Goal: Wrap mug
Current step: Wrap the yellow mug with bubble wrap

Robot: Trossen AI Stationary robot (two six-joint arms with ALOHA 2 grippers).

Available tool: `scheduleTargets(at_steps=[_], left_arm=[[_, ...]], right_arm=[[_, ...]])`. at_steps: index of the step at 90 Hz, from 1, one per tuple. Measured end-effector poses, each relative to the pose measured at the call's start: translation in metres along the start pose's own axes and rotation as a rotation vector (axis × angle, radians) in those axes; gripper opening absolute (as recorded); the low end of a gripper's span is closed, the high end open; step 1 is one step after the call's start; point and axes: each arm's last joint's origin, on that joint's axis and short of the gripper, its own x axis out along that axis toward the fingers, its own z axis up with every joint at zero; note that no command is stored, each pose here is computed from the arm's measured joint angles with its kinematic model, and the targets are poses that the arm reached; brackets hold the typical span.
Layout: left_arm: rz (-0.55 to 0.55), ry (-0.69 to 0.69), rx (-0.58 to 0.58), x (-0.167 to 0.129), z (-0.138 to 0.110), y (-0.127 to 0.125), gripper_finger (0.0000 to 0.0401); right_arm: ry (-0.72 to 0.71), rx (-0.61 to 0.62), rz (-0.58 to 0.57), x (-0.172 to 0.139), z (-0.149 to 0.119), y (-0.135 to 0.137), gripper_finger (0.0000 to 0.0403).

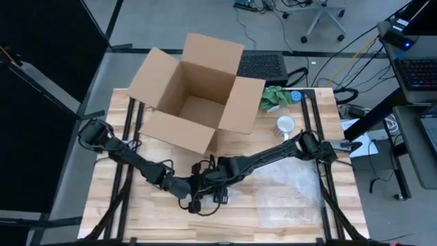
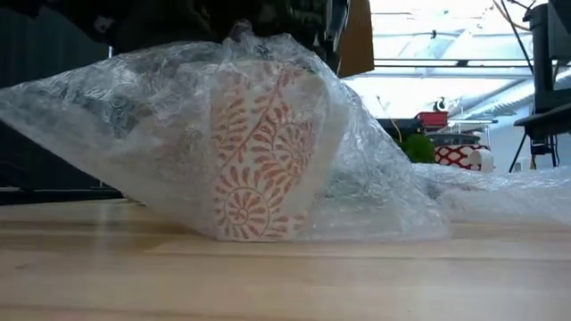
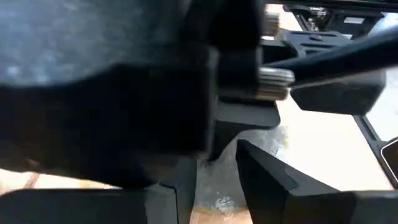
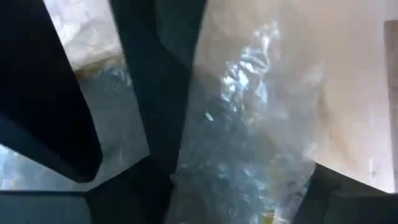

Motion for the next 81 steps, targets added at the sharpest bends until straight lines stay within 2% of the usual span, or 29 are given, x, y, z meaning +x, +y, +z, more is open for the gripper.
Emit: scheduleTargets(at_steps=[11, 25, 35, 50, 61, 71, 81], left_arm=[[-0.013, -0.001, -0.002, 0.0, 0.001, -0.001, 0.0105], [0.0, 0.015, 0.005, 0.0, -0.002, 0.0, 0.0105], [0.0, 0.013, 0.003, 0.0, -0.001, 0.001, 0.0105], [0.002, 0.015, 0.003, 0.0, -0.001, 0.001, 0.0105], [0.003, 0.014, 0.002, 0.0, -0.001, 0.001, 0.0105], [0.003, 0.014, 0.001, 0.0, -0.001, 0.001, 0.0105], [0.003, 0.012, -0.002, 0.0, -0.001, 0.0, 0.0105]], right_arm=[[-0.033, 0.001, 0.016, -0.031, -0.004, -0.001, 0.0215], [-0.151, -0.024, 0.052, -0.099, -0.016, 0.004, 0.0215], [-0.202, -0.06, 0.037, -0.117, -0.027, 0.017, 0.0215], [-0.318, -0.181, 0.003, -0.116, -0.035, 0.052, 0.0215], [-0.381, -0.293, 0.0, -0.089, -0.03, 0.075, 0.0215], [-0.367, -0.317, -0.02, -0.063, -0.024, 0.078, 0.0215], [-0.269, -0.308, -0.067, -0.033, -0.024, 0.072, 0.0215]])
